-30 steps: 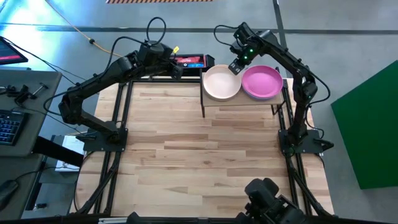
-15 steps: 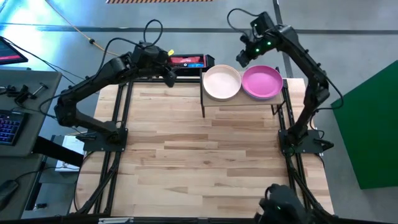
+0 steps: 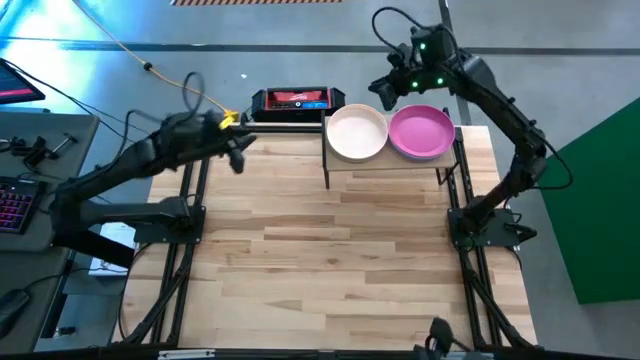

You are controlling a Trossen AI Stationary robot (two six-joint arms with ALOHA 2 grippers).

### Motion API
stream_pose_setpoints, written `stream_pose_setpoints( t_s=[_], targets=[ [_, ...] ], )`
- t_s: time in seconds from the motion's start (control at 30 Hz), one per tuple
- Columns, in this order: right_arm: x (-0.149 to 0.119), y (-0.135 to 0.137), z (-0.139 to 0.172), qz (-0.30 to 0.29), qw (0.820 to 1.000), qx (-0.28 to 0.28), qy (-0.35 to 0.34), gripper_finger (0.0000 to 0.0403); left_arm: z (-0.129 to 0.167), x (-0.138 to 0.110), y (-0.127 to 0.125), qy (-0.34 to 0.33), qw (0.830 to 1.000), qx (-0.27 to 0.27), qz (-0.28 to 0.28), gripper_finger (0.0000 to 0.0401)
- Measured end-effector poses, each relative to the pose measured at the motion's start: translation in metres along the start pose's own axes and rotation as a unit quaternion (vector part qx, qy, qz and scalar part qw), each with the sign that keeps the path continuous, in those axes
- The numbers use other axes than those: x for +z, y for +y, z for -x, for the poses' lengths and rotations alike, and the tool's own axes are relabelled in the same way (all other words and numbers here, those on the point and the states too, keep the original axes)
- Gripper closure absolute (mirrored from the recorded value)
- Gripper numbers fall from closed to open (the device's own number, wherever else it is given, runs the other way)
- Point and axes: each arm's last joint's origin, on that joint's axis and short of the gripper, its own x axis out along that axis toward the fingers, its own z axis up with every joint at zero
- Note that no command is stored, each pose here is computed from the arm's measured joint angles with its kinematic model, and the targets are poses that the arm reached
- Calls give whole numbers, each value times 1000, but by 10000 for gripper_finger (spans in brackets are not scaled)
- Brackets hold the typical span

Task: Place and stack plates onto a shelf
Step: Return to Home Position

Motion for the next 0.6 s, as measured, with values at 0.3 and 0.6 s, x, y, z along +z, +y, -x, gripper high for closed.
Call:
stream_pose_setpoints(
  t_s=[0.3,0.6],
  targets=[
    [-45,17,-23,-48,995,45,-76,337,37,-67,12,-96,995,-26,2,298],
    [-72,44,-17,-58,987,93,-122,337,47,-129,20,-146,987,-73,-5,298]
  ],
)
